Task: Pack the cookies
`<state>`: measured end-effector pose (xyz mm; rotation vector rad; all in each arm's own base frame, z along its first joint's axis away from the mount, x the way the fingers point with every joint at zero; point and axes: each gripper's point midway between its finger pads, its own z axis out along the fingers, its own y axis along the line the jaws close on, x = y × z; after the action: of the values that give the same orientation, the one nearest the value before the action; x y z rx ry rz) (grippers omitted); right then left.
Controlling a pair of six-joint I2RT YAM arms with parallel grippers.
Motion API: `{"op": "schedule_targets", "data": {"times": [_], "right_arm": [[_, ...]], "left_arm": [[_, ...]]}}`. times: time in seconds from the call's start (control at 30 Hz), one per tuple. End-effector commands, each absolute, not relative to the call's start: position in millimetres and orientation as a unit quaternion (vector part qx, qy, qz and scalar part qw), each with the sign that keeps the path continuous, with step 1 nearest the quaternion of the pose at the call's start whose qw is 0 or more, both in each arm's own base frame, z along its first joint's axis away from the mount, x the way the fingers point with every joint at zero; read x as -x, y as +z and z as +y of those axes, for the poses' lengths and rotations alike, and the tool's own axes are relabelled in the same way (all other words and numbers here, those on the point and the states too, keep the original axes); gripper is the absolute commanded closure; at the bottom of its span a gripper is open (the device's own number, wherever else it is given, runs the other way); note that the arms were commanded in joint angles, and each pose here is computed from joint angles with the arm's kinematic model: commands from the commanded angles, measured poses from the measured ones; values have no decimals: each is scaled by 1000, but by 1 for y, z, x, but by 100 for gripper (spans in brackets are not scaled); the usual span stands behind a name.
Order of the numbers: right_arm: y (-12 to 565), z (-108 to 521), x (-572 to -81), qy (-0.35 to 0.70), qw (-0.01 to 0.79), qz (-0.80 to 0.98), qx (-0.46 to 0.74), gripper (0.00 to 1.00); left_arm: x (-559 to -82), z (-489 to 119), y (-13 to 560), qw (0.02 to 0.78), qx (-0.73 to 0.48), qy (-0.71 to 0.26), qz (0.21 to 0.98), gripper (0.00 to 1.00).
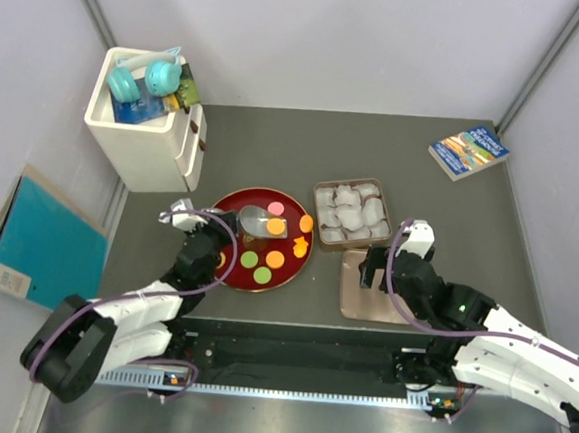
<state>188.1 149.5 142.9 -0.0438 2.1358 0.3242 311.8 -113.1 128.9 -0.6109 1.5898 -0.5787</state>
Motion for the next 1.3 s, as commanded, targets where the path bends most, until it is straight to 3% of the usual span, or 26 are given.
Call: {"op": "schedule_targets", "data": {"times": [0.0,0.47,0.93,1.27], "right_arm": [[152,152,-189,147,478,866,7,2],[174,144,-190,153,497,854,-8,2],[202,124,-188,142,520,842,-18,2],[201,119,-185,143,522,840,-22,2]], "left_arm": [[-317,-121,179,646,252,-283,662,100],[-378,-207,242,597,159,-342,708,100],[-451,-275,240,585,123,-350,721,100],[-482,-290,231,589,114,-318,734,100]]}}
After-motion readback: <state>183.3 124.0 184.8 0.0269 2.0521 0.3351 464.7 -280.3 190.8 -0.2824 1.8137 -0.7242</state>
